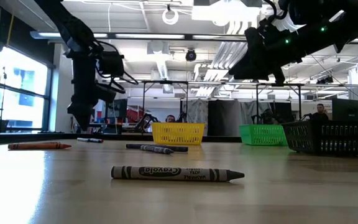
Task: Sort crayons
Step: Put the gray crayon into the black bin
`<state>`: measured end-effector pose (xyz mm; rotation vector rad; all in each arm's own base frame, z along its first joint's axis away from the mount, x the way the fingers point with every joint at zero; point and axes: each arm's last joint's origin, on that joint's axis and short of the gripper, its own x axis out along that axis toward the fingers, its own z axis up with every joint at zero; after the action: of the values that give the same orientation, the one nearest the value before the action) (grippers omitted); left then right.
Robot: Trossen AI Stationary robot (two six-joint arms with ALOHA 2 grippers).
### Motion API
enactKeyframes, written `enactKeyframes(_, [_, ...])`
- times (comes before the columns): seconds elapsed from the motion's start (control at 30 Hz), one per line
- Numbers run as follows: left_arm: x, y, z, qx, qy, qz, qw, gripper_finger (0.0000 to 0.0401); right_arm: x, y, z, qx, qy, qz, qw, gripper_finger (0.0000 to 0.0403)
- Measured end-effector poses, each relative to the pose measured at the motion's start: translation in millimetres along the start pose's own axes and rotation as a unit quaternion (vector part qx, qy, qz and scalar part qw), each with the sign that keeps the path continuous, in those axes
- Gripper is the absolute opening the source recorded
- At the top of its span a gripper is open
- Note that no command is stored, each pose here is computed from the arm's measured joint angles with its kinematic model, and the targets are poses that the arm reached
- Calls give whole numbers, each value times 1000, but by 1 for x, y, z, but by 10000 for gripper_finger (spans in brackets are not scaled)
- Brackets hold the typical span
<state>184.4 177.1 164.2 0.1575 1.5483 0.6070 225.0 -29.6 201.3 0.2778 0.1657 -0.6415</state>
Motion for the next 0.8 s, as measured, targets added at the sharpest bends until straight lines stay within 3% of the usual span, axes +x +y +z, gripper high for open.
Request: enactKeyframes(0.8, [37,-5,-3,60,83,-24,994,184,0,-1,-2,-6,9,-4,1000,112])
